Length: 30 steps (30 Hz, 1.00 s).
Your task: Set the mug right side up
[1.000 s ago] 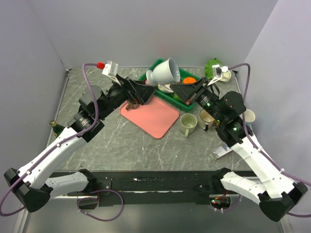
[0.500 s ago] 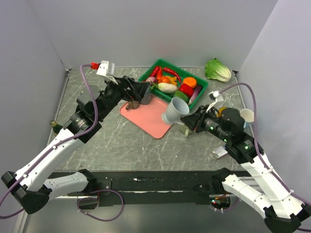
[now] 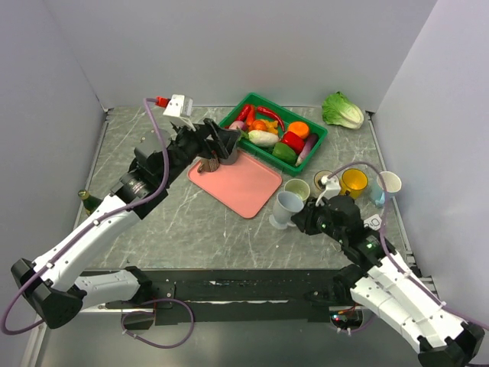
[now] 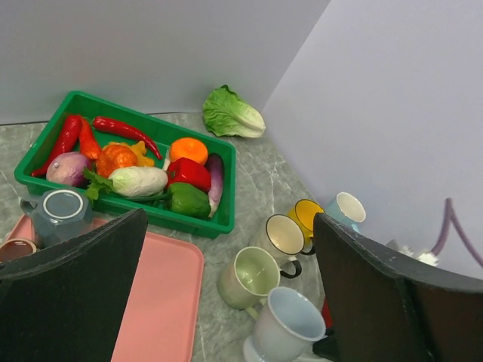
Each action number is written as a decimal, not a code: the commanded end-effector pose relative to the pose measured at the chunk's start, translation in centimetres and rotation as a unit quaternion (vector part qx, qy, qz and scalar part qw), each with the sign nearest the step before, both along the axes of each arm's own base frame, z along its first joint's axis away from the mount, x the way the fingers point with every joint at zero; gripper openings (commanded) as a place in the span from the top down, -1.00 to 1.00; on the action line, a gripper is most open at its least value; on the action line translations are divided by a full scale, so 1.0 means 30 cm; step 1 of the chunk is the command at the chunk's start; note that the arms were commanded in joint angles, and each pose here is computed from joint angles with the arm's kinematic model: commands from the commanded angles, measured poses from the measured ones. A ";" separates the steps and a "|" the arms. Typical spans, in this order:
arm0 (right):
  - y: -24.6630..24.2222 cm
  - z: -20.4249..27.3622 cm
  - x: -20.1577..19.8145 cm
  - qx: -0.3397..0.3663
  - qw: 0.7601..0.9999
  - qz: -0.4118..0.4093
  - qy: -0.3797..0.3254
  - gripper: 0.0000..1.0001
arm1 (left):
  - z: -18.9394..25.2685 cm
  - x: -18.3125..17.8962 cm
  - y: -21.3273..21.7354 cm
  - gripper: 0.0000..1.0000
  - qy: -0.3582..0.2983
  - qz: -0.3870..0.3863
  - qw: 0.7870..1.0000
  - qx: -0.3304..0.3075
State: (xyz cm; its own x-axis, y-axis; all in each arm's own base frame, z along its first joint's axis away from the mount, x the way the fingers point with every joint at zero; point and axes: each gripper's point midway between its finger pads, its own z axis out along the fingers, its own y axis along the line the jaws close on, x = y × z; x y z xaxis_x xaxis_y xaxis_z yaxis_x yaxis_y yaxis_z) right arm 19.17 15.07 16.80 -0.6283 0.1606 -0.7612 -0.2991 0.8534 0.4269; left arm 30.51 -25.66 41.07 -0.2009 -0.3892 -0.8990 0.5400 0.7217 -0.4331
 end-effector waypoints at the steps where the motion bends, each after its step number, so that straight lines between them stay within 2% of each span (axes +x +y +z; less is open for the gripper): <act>1: 0.037 0.110 0.072 0.046 0.994 -0.012 -0.099 1.00 | 0.092 0.006 0.015 -0.93 -0.030 0.013 0.999 -0.013; 7: 0.059 0.078 0.104 0.005 0.991 -0.019 -0.133 1.00 | 0.052 0.020 0.015 -0.93 -0.014 0.019 1.000 0.003; 17: 0.175 -0.043 0.094 -0.073 0.985 0.016 -0.153 1.00 | 0.004 0.046 0.013 -0.93 0.003 0.032 0.999 0.015; 24: 0.214 -0.094 0.083 -0.108 0.980 0.019 -0.165 1.00 | -0.024 0.062 0.017 -0.93 0.014 0.039 0.999 0.032; 28: 0.221 -0.135 0.057 -0.096 0.984 0.025 -0.146 1.00 | -0.037 0.069 0.019 -0.93 0.016 0.041 0.998 0.035; 29: 0.226 -0.144 0.050 -0.092 0.985 0.032 -0.145 0.87 | -0.043 0.071 0.017 -0.93 0.017 0.041 0.998 0.037; 30: 0.232 -0.144 0.048 -0.085 0.985 0.034 -0.147 0.82 | -0.040 0.075 0.020 -0.93 0.017 0.043 0.998 0.037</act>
State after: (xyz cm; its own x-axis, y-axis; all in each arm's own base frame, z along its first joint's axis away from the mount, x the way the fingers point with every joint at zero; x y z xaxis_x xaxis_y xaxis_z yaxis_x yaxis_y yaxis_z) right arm 19.41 20.76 9.59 -0.4570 -0.1695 -0.8732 -0.4709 0.8789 0.0758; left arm 32.39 -25.66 37.52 -0.2569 -0.3175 -0.9128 0.4588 0.7912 -0.4043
